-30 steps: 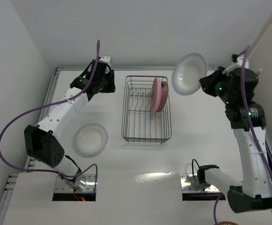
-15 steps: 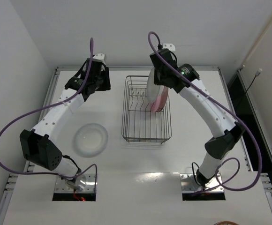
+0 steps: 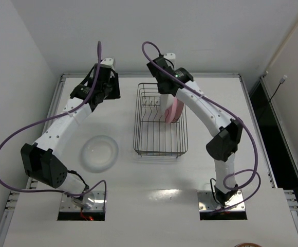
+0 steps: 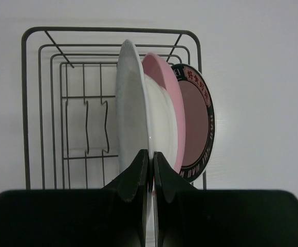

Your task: Load the plates into the dish rack

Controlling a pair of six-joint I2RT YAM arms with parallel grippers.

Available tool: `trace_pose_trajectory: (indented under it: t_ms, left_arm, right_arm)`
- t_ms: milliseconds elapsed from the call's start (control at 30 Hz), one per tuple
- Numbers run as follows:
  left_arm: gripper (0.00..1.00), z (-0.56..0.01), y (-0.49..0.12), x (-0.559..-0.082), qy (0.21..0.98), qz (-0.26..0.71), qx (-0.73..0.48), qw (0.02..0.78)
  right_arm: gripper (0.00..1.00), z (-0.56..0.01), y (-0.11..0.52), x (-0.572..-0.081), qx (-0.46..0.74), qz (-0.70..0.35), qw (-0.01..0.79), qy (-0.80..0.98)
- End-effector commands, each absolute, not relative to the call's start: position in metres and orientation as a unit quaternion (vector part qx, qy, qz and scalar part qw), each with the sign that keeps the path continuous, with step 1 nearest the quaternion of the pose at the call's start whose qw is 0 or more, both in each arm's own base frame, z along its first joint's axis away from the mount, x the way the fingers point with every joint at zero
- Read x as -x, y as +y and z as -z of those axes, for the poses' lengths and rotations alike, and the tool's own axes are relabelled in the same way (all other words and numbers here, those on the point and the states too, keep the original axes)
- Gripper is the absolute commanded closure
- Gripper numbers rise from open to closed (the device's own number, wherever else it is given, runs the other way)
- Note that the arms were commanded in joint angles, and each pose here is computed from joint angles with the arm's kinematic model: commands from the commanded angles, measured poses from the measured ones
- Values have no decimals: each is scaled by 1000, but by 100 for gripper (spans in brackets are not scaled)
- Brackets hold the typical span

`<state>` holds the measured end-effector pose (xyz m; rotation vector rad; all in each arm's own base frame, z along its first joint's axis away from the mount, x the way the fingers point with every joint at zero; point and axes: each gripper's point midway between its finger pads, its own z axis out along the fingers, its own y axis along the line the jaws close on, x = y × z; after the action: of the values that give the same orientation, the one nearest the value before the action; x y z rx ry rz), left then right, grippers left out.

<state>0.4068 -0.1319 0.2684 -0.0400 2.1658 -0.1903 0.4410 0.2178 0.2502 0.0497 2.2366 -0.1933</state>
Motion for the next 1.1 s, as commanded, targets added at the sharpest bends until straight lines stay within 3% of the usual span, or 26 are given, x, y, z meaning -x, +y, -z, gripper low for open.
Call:
trace_pose_trajectory:
  t_ms: [0,367,933,1067]
  left_arm:
    - [69,-292,-123,-405,865,80,32,494]
    - [69,-291,-123,-406,866,94,29,490]
    - [69,-291,-123,-406,866,94,29,490]
    - [69,-291,-125,-405,866,98,27,489]
  right_arm:
    - [100,-284,220,-453,-51,74,485,870]
    - [100,-235,227,-460,-37,109,456,883]
    - [100,-166,254,-467,-18,79,409,909]
    - [84,-148,254,-461,-14,81,392,916]
